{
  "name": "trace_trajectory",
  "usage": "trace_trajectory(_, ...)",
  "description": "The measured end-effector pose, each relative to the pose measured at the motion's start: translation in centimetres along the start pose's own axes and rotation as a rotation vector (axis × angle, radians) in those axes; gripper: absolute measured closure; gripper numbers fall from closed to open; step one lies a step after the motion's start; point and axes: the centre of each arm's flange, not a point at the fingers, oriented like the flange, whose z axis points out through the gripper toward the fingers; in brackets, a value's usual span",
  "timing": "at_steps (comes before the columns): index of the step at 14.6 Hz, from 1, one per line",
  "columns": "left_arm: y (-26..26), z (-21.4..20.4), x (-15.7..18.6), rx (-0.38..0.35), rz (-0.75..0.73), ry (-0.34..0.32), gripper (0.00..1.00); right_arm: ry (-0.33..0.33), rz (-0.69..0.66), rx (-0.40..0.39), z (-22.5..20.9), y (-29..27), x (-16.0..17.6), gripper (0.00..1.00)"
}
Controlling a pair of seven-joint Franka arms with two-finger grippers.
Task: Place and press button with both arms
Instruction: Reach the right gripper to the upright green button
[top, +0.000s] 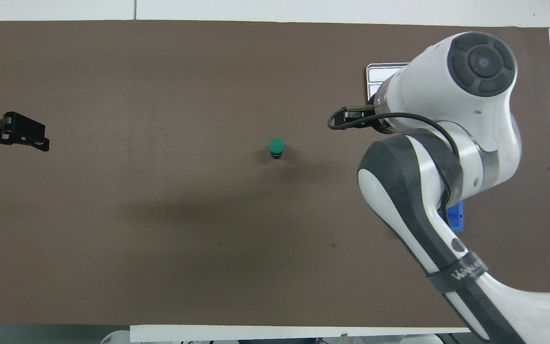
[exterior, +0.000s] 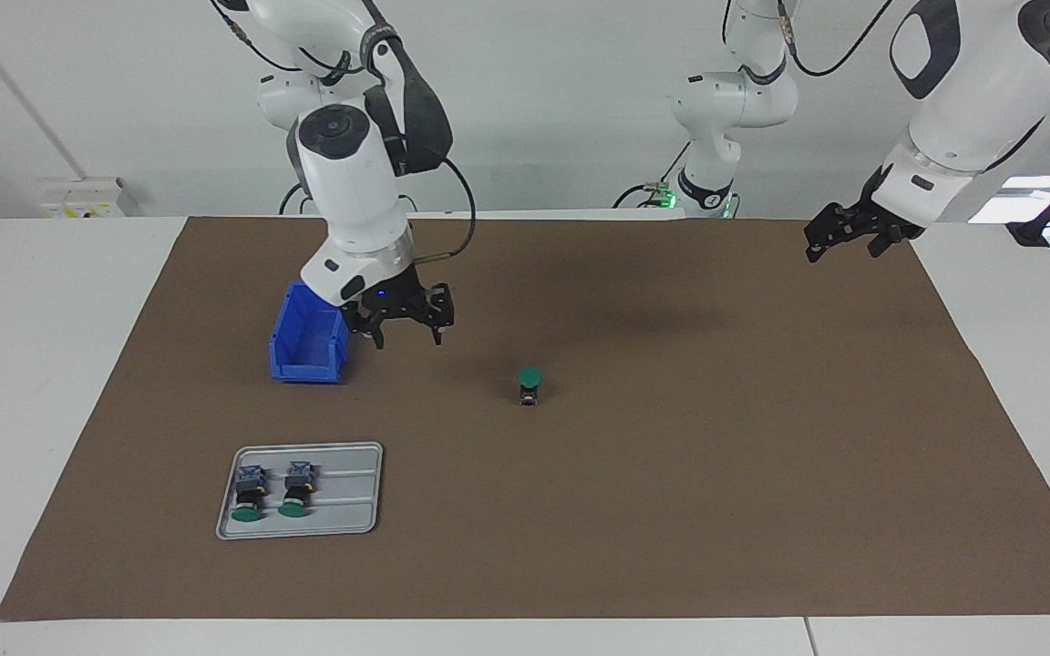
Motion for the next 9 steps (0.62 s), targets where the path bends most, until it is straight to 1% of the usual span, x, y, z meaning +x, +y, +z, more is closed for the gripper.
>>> trace_trajectory(2, -1.0, 0.0, 0.1, -0.002, -0.01, 0.0, 0.0, 0.01, -0.028, 0.015, 0.5, -1.9, -0.3, 0.11)
trace_trajectory(4, -1.4, -0.1, 0.1, -0.003, -0.015, 0.001, 0.0, 0.002, -0.051, 0.022, 0.8, -3.2, -0.8, 0.12)
trace_trajectory(6, -1.5, 0.0, 0.1, -0.003, -0.016, 0.0, 0.0, 0.002, -0.066, 0.037, 2.0, -4.7, -1.0, 0.12)
trace_trajectory(9, -1.6, 0.0, 0.1, -0.004, -0.019, -0.001, 0.0, 0.0, -0.064, 0.05, 4.0, -5.2, -0.5, 0.11)
